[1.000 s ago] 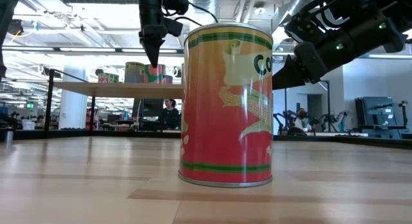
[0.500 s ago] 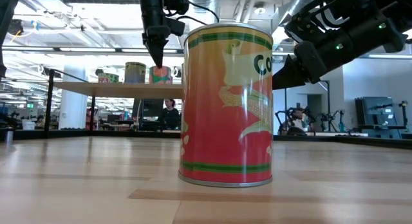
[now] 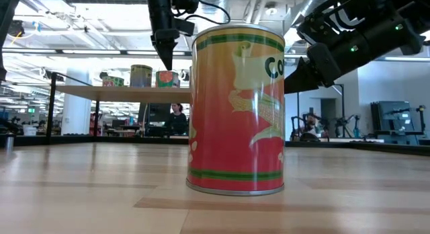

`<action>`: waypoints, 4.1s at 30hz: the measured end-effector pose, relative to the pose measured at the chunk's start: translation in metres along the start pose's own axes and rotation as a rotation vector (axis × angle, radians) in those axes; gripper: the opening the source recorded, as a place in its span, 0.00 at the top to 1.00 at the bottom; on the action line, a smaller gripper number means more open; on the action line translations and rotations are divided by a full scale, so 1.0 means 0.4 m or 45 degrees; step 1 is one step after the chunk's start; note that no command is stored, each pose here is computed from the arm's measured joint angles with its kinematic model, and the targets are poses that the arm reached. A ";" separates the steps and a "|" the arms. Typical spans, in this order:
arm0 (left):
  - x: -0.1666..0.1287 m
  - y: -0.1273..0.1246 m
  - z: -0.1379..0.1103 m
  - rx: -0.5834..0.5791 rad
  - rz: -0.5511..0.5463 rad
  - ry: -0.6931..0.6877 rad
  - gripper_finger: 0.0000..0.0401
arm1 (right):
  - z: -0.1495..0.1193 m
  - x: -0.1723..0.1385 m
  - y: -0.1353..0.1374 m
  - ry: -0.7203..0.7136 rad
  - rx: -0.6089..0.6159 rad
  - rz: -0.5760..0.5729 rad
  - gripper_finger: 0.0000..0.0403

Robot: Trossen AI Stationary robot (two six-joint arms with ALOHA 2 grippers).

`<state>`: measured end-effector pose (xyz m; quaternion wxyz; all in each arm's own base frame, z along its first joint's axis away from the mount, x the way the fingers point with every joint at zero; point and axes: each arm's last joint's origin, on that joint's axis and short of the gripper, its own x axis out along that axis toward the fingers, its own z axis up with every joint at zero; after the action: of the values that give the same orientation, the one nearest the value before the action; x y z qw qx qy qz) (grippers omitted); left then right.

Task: Pick and place cans onto a shelf
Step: Put the light blue can on the shelf aligned with the other light blue can

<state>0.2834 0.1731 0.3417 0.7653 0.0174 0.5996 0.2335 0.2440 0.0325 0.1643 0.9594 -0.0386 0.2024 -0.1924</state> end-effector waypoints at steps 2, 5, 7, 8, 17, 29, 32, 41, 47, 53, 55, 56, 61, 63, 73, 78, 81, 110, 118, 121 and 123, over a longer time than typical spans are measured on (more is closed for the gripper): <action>-0.007 0.001 -0.004 0.024 0.032 0.002 0.89 | 0.000 0.000 0.000 0.000 0.000 0.000 0.97; -0.054 0.006 -0.014 0.024 0.045 -0.098 0.93 | 0.000 -0.002 0.003 -0.002 -0.005 0.004 0.97; -0.094 0.008 -0.026 -0.011 0.022 -0.229 0.96 | 0.000 -0.005 0.007 -0.006 -0.040 0.003 0.97; -0.111 0.003 -0.035 -0.022 0.008 -0.305 0.98 | 0.000 -0.007 0.009 -0.010 -0.060 -0.010 0.97; -0.124 -0.154 -0.179 0.010 -0.109 -0.793 1.00 | 0.007 -0.003 0.004 0.053 -0.086 -0.105 0.92; -0.002 -0.375 -0.370 -0.052 -0.437 -1.334 1.00 | 0.097 0.039 -0.100 0.445 -0.194 -0.356 0.61; 0.021 -0.400 -0.391 -0.049 -0.438 -1.375 1.00 | 0.109 0.052 -0.149 0.540 -0.223 -0.354 0.52; 0.032 -0.422 -0.406 -0.003 -0.456 -1.357 1.00 | 0.109 0.122 -0.290 0.696 -0.302 -0.304 0.48; 0.032 -0.422 -0.406 0.012 -0.450 -1.360 1.00 | 0.115 0.172 -0.317 0.746 -0.343 -0.287 0.54; 0.032 -0.422 -0.406 0.013 -0.449 -1.359 1.00 | 0.118 0.211 -0.330 0.845 -0.365 -0.258 0.67; 0.032 -0.422 -0.406 0.013 -0.449 -1.359 1.00 | 0.118 0.223 -0.340 0.880 -0.358 -0.255 0.73; 0.032 -0.422 -0.406 0.013 -0.449 -1.359 1.00 | 0.120 0.228 -0.344 0.900 -0.357 -0.255 0.76; 0.032 -0.422 -0.406 0.014 -0.449 -1.359 1.00 | 0.141 0.230 -0.341 0.926 -0.361 -0.218 0.92; 0.032 -0.422 -0.406 0.011 -0.449 -1.358 1.00 | 0.158 0.220 -0.330 0.921 -0.358 -0.159 0.97; 0.034 -0.424 -0.408 -0.022 -0.442 -1.339 1.00 | 0.243 0.132 -0.158 0.740 -0.345 0.128 0.99; 0.032 -0.427 -0.409 -0.016 -0.448 -1.340 1.00 | 0.238 0.136 -0.011 0.634 -0.388 0.291 0.99; 0.033 -0.427 -0.409 -0.015 -0.448 -1.339 1.00 | 0.253 0.171 0.055 0.574 -0.424 0.343 0.99; 0.043 -0.435 -0.419 -0.037 -0.488 -1.255 1.00 | 0.374 0.398 0.190 0.468 -0.526 0.522 0.74; 0.033 -0.455 -0.427 -0.014 -0.547 -1.260 1.00 | 0.419 0.266 0.204 0.434 -0.600 0.433 0.75; 0.038 -0.474 -0.428 0.028 -0.582 -1.236 1.00 | 0.389 0.230 0.200 0.354 -0.600 0.446 0.89; 0.044 -0.490 -0.427 0.058 -0.596 -1.213 1.00 | 0.353 0.213 0.184 0.305 -0.583 0.442 0.97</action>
<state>0.1943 -0.0379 0.2176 0.9839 0.0038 0.1783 0.0096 0.3990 0.0671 0.2504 0.9136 -0.1957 0.3556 0.0217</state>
